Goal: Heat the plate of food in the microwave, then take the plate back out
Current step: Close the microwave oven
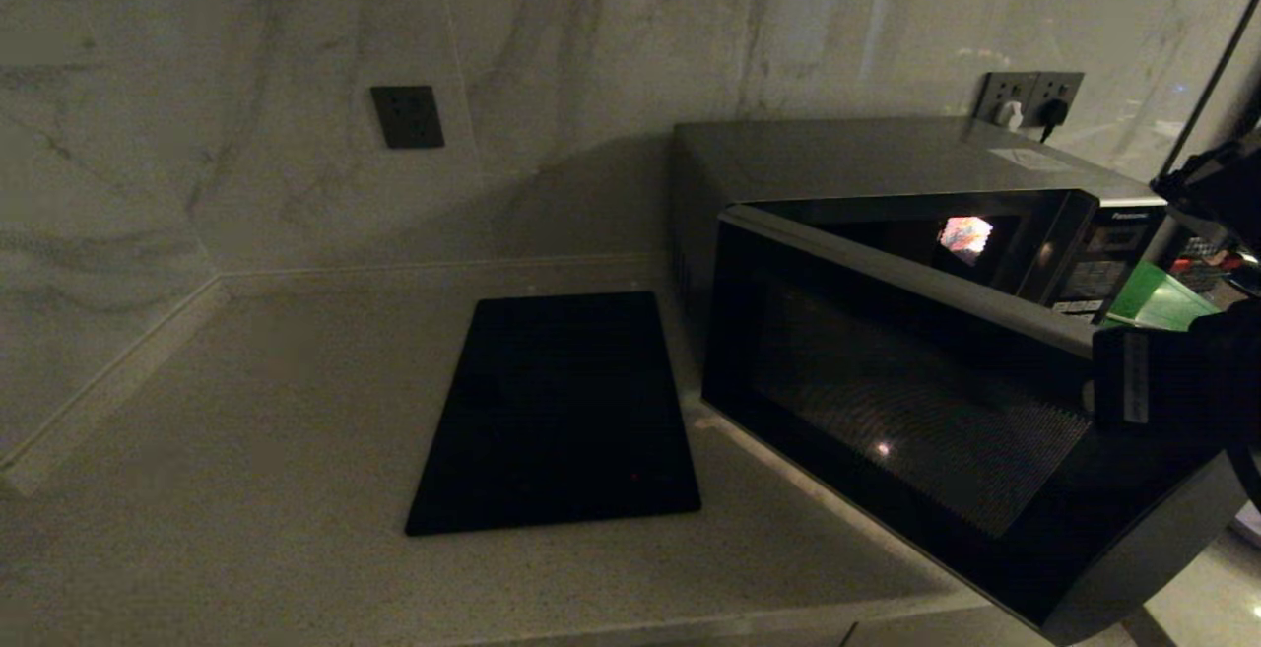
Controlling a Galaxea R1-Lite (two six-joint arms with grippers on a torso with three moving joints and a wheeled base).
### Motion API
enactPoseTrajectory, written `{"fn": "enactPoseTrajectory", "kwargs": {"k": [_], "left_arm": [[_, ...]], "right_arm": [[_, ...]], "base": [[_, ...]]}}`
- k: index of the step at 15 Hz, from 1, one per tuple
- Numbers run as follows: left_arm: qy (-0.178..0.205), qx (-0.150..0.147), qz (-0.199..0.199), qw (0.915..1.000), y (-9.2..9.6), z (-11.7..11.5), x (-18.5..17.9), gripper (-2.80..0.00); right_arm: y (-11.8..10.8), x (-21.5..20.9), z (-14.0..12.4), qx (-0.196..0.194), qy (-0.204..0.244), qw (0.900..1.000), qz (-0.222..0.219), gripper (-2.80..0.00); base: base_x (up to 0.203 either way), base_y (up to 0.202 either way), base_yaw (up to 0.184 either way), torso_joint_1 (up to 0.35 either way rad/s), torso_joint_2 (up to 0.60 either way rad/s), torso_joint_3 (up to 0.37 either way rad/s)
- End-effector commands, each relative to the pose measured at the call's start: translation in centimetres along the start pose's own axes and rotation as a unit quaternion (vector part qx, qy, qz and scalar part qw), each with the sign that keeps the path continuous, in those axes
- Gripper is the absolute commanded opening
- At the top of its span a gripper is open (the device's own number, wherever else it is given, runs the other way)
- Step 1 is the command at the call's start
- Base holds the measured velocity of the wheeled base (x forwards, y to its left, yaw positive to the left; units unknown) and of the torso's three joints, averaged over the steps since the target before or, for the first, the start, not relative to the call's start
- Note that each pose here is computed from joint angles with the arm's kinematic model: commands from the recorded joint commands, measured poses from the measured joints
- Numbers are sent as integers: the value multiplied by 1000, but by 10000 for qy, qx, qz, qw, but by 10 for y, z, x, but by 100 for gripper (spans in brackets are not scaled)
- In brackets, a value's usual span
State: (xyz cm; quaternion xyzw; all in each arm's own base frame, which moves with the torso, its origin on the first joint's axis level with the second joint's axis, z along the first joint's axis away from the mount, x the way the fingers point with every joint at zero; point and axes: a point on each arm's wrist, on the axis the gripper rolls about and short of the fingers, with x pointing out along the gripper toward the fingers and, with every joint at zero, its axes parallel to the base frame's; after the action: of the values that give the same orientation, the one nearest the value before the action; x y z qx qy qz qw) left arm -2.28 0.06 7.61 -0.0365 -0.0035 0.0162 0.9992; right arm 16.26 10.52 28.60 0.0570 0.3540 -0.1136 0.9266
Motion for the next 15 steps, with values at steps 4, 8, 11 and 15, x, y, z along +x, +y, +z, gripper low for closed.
{"fn": "enactPoseTrajectory", "kwargs": {"k": [4, 8, 11, 15], "left_arm": [[5, -3, 6, 10000, 0, 0, 0, -280], [5, -3, 6, 10000, 0, 0, 0, -280], [5, -3, 6, 10000, 0, 0, 0, -280], [5, -3, 6, 10000, 0, 0, 0, -280]], "right_arm": [[-3, 18, 12, 95, -37, 9997, -200, -280], [-7, 24, 18, 134, -40, 9997, -203, -280], [-13, 31, 19, 230, 71, 9993, -271, -280], [-18, 38, 16, 232, 197, 9987, -405, -280]], "base": [[0, 0, 0, 0, 0, 0], [0, 0, 0, 0, 0, 0], [0, 0, 0, 0, 0, 0], [0, 0, 0, 0, 0, 0]]}}
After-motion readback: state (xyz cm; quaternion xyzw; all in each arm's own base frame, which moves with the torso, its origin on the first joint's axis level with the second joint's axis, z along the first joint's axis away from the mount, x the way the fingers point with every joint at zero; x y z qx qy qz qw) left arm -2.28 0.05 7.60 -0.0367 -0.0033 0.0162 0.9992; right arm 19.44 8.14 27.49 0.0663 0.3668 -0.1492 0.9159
